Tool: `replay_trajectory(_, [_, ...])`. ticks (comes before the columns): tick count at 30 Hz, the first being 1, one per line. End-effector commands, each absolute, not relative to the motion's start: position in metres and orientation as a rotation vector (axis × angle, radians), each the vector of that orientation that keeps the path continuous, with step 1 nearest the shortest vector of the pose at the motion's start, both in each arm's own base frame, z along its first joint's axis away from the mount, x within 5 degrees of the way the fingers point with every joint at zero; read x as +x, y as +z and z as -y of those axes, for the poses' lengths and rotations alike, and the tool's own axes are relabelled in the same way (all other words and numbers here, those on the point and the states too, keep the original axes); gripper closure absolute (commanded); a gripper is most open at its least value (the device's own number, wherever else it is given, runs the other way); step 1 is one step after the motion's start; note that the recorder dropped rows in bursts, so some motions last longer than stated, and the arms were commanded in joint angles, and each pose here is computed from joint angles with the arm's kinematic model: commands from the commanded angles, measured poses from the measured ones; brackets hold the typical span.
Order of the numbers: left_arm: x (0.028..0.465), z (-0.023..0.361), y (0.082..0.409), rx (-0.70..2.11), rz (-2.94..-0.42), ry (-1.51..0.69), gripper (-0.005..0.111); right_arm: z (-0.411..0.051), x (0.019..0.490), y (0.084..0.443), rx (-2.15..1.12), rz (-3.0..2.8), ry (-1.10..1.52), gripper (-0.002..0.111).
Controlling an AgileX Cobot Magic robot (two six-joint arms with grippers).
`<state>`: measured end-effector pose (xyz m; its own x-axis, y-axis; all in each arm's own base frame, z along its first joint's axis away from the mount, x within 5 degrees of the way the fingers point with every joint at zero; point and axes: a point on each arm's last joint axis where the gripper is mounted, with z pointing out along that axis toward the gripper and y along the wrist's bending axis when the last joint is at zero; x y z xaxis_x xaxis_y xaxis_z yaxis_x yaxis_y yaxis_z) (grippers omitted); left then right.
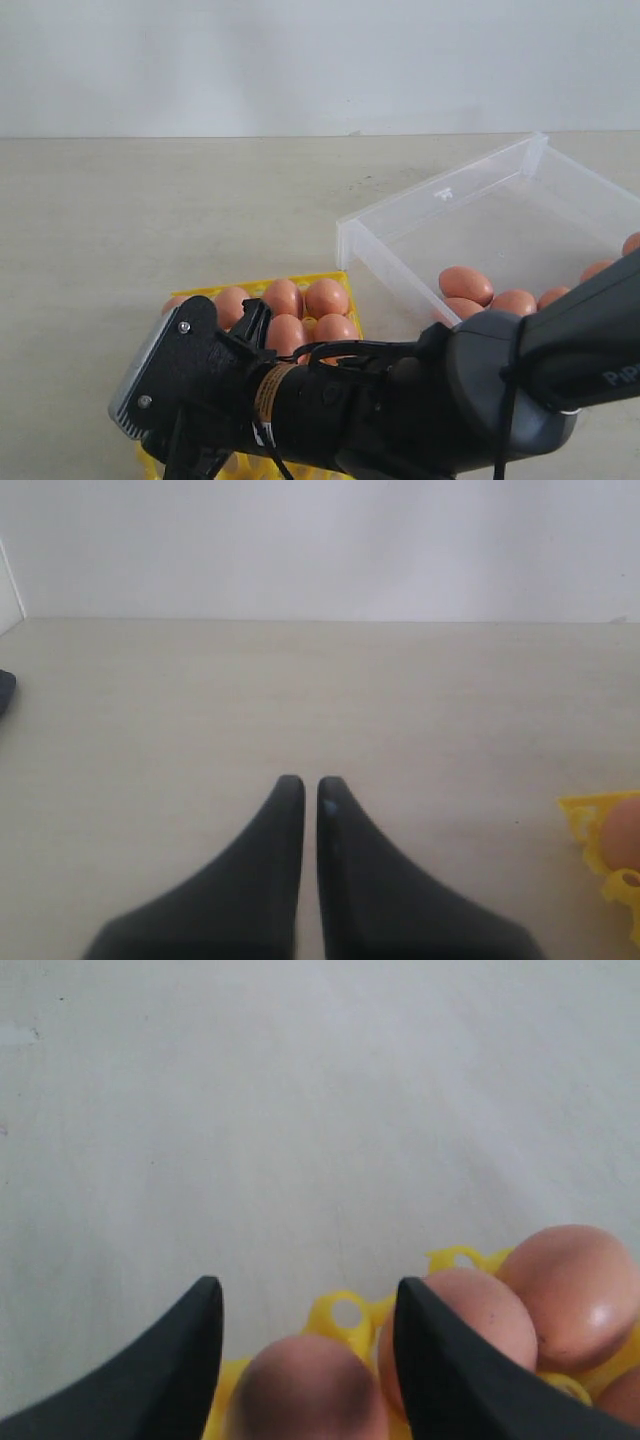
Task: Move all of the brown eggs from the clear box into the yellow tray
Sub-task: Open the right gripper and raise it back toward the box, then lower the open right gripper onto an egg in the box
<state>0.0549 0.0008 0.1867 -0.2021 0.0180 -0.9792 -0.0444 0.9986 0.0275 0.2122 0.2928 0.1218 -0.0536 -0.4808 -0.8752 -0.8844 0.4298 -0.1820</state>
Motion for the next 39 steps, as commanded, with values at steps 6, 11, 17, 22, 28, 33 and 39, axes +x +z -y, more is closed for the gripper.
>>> replay_trajectory(6, [0.055, -0.001, 0.188, -0.020, -1.763, 0.061, 0.103, -0.214, 0.256, 0.229, -0.255, -1.843, 0.302, 0.062])
replay_trajectory(11, [0.055, -0.001, 0.188, -0.020, -1.763, 0.061, 0.103, -0.126, 0.287, 0.241, -0.175, -2.134, 0.241, 0.062])
replay_trajectory(17, [0.055, -0.001, 0.188, -0.020, -1.763, 0.061, 0.103, -0.029, 0.322, 0.233, 0.015, -2.171, 0.098, 0.062])
replay_trajectory(22, [0.055, -0.001, 0.188, -0.020, -1.763, 0.061, 0.103, -0.007, 0.331, 0.207, -0.078, -2.246, -0.016, 0.062])
replay_trajectory(28, [0.055, -0.001, 0.188, -0.020, -1.763, 0.061, 0.103, 0.013, 0.335, 0.180, 0.014, -2.333, -0.277, 0.062])
replay_trajectory(33, [0.055, -0.001, 0.188, -0.020, -1.763, 0.061, 0.103, 0.040, 0.327, 0.187, 0.508, -2.201, -0.497, 0.062])
replay_trajectory(39, [0.055, -0.001, 0.188, -0.020, -1.763, 0.061, 0.103, 0.054, 0.338, 0.225, 0.379, -1.772, -0.741, 0.062])
